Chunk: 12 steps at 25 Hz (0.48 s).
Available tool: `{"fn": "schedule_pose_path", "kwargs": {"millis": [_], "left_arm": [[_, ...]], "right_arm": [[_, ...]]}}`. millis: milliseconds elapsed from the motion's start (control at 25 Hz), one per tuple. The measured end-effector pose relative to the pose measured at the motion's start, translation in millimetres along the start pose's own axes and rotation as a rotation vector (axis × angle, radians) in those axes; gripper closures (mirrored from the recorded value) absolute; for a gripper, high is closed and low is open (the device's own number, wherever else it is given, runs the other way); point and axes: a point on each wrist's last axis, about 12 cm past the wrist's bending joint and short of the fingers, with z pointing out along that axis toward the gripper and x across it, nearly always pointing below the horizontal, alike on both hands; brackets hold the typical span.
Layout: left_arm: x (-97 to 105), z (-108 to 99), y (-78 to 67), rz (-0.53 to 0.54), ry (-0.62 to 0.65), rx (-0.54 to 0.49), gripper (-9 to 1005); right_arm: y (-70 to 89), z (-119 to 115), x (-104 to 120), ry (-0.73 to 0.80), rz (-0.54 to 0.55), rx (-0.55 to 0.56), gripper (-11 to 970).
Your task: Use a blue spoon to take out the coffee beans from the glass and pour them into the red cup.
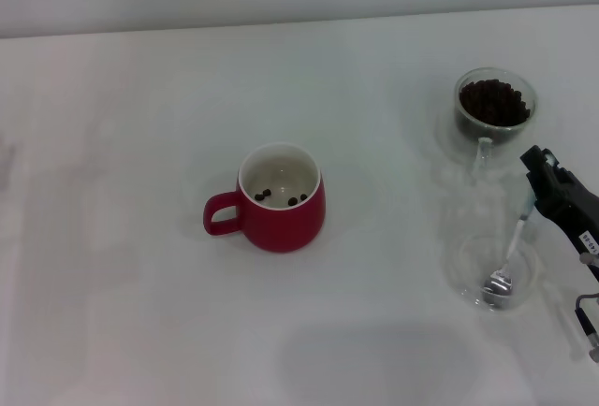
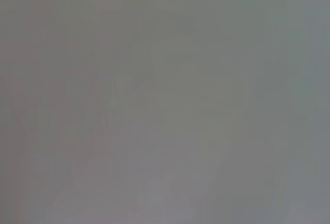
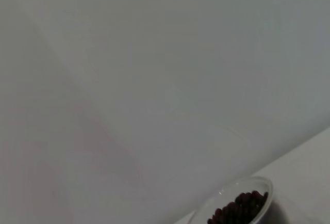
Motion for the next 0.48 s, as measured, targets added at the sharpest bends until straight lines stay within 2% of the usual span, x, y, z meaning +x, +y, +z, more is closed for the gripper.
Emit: {"fn": "schedule_pose_path", "kwargs": {"millis": [160,360,480], "left_arm": [[0.0,0.0,0.0,0.000,0.000,0.000,120],[-0.1,0.0,-0.1,-0.001,-0.001,0.000,120],[-0.1,0.0,-0.3,-0.002,-0.002,0.001,120]], "right_arm": [[-2.8,2.3,0.1,0.015,0.022,0.011,778],[-2.7,3.1,-0.1,0.014,0.030,0.011,542],[-2.0,3.2,-1.4,0.004,0.030,0.005,524]]}}
